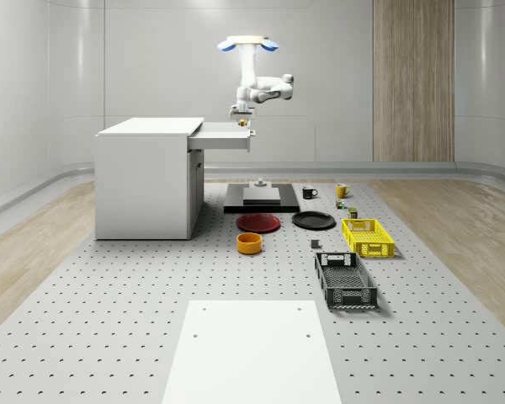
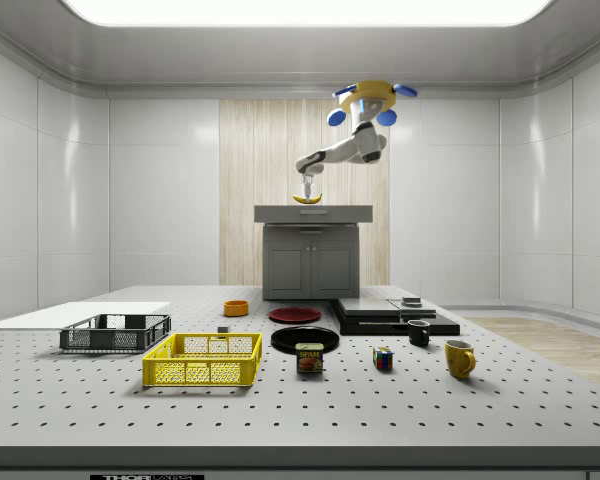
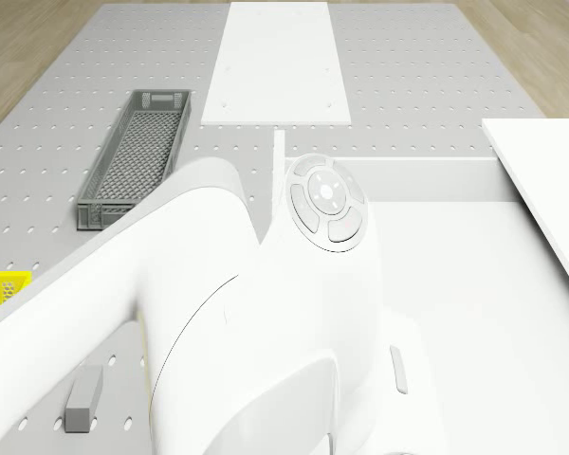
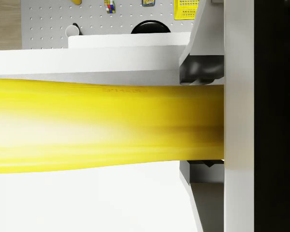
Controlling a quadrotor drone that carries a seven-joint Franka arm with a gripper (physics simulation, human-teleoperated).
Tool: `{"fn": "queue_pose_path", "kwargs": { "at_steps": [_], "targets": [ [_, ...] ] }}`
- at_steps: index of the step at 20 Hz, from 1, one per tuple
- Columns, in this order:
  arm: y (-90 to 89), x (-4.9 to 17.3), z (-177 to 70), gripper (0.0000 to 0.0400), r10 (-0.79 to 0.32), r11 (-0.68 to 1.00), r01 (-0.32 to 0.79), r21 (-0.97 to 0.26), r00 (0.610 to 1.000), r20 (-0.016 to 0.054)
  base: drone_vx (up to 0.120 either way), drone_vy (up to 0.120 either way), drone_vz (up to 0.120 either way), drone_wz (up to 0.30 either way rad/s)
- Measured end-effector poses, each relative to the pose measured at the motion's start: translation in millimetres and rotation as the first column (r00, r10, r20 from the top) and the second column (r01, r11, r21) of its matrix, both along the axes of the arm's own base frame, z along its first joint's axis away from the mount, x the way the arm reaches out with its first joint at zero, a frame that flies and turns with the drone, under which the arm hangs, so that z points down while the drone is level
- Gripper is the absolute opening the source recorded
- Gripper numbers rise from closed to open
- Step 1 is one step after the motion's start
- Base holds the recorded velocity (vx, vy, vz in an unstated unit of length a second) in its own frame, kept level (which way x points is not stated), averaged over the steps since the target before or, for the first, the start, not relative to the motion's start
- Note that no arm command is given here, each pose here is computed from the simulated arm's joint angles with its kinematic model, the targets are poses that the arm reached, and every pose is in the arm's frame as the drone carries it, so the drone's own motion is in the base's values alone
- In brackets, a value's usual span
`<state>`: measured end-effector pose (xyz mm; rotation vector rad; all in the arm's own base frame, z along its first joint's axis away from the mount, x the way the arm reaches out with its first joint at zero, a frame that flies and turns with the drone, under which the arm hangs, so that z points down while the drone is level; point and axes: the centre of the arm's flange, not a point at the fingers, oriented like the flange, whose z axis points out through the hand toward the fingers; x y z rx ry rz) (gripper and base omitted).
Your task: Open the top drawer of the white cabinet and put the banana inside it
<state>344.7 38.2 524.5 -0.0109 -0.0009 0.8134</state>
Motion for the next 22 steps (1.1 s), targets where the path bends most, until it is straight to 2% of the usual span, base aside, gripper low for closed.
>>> {"fn": "queue_pose_path", "kwargs": {
  "at_steps": [11, 22],
  "targets": [
    [0.0, 0.0, 0.4, 0.0201, 0.000, 1.000, 0.000, 0.000, 1.000, 0.0000, 0.000, -0.116, 0.000, 0.000],
    [0.1, -0.1, 30.5, 0.0201, 0.002, 1.000, -0.002, 0.000, 1.000, 0.0002, 0.000, 0.000, 0.000, 0.000]
  ]
}}
